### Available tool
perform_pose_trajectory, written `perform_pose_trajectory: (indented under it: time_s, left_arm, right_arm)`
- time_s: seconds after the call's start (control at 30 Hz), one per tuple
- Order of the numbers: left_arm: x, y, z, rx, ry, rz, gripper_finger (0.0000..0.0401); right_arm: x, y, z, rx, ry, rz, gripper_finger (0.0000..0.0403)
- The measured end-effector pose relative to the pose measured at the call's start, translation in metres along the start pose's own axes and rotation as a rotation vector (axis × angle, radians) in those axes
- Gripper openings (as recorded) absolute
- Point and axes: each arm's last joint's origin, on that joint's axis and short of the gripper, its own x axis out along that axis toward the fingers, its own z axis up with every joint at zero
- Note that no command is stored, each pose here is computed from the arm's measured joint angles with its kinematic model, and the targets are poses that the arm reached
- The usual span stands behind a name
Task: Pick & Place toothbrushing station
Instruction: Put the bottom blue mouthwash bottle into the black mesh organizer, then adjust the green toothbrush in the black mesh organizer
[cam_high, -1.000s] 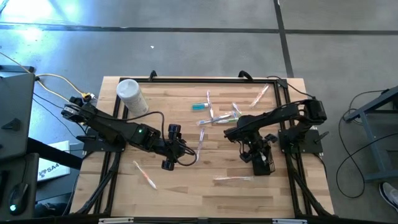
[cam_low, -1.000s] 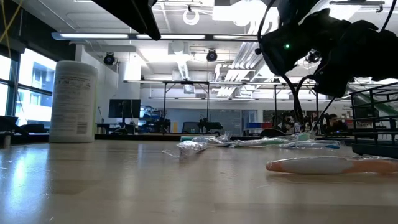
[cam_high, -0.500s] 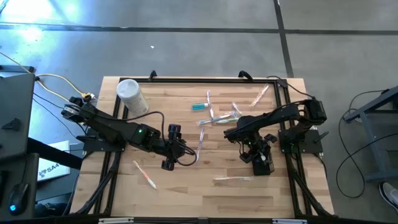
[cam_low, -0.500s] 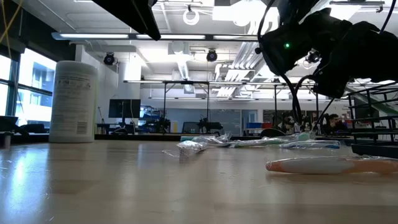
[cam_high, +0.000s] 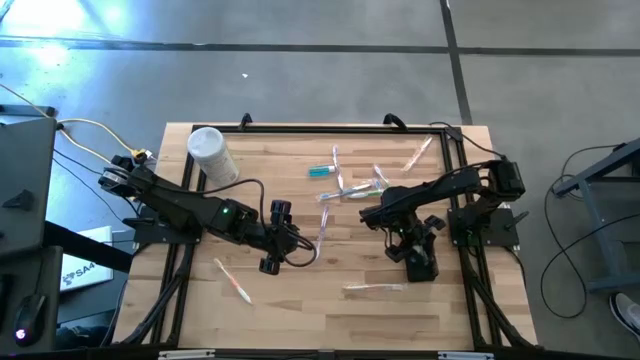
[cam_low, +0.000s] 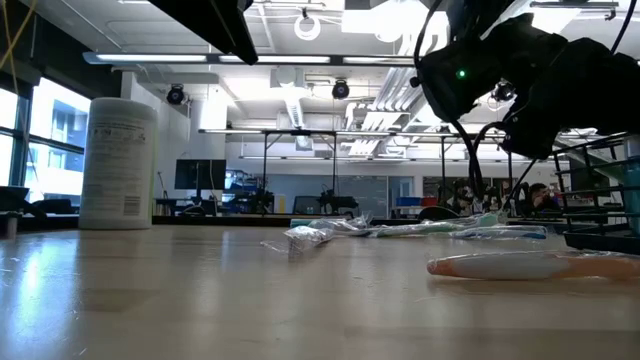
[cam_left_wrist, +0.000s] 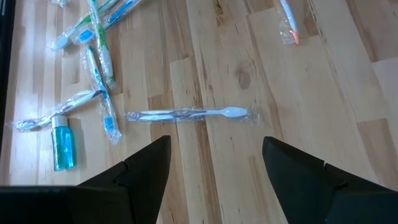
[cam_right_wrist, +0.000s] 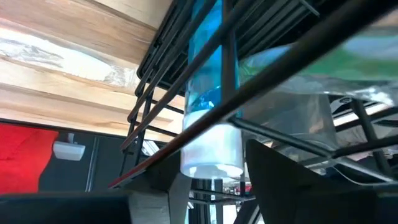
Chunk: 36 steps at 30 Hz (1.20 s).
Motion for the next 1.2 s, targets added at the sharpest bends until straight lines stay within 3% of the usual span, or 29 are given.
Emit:
perform_pose_trajectory:
  time_s: [0.9,1.2]
  left_arm:
    - [0.0,0.0,0.0,0.0,-0.001,0.0,0.025]
    - [0.0,0.0,0.001,0.0,-0.005,0.0,0.025]
  right_arm:
    - [-0.005,-0.011,-0.015,0.064,0.083,-0.055,0.0148]
    - [-0.018,-0.011,-0.027,0.071,0.037,-0.023,0.0136]
